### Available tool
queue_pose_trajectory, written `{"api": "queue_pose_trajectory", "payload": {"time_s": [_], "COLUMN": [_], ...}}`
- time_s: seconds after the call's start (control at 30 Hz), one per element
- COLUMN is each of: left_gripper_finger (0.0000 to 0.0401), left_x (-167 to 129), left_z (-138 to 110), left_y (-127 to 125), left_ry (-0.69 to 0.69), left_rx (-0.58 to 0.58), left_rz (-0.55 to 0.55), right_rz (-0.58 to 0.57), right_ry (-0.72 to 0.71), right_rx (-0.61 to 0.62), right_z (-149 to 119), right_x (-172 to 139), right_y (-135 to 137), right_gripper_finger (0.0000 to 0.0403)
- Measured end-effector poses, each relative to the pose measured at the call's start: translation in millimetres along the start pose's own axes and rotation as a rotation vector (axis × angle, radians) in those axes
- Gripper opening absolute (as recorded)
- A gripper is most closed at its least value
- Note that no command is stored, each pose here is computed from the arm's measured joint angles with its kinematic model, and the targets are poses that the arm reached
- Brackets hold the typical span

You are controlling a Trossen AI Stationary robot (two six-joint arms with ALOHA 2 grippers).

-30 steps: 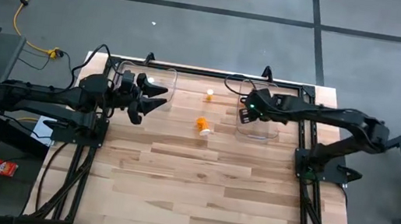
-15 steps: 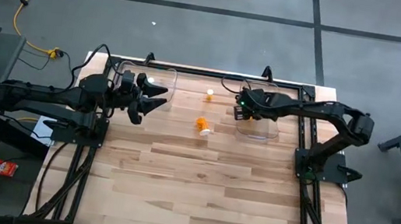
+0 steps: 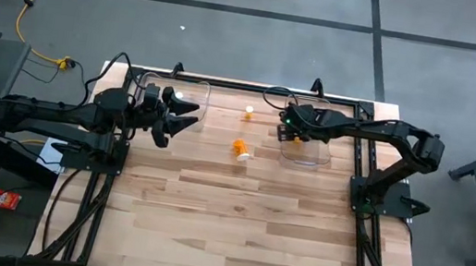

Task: Pick and place medicine bottles into bin by pill shape (circle, oval)
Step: Put the top orange capsule bottle into the right transparent bin, then put the orange tablet bottle into the left transparent bin

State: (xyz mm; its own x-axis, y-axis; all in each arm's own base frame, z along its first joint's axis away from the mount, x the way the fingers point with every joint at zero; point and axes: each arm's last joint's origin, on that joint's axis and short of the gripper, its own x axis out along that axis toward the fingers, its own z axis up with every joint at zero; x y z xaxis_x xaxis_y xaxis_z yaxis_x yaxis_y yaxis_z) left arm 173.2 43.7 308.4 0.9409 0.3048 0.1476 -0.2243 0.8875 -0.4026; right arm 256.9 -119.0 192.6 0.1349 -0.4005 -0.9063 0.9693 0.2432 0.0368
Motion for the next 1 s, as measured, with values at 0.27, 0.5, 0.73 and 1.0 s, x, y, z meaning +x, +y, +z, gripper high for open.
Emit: {"api": "queue_pose_trajectory", "payload": {"time_s": [0.27, 0.5, 0.73, 1.0], "left_gripper_finger": [0.0231, 0.0231, 0.0231, 0.0231], "left_x": [0.0, 0.0, 0.0, 0.0], "left_z": [0.1, 0.0, -0.2, -0.2], "left_y": [0.3, 0.5, 1.3, 1.4], "left_ry": [-0.004, -0.003, -0.007, -0.009], "left_rx": [0.0, 0.0, 0.001, 0.001], "left_rz": [0.01, 0.014, 0.035, 0.041], "right_rz": [0.081, 0.181, 0.525, 1.079], "right_ry": [-0.063, -0.252, -0.459, -0.721], "right_rx": [-0.083, -0.114, -0.17, -0.278], "right_z": [6.6, 10.5, -4.3, -31.2], "right_x": [-21.8, -80.4, -123.7, -139.4], "right_y": [-4.4, -25.9, -16.5, 19.0], "right_gripper_finger": [0.0278, 0.0279, 0.0279, 0.028]}}
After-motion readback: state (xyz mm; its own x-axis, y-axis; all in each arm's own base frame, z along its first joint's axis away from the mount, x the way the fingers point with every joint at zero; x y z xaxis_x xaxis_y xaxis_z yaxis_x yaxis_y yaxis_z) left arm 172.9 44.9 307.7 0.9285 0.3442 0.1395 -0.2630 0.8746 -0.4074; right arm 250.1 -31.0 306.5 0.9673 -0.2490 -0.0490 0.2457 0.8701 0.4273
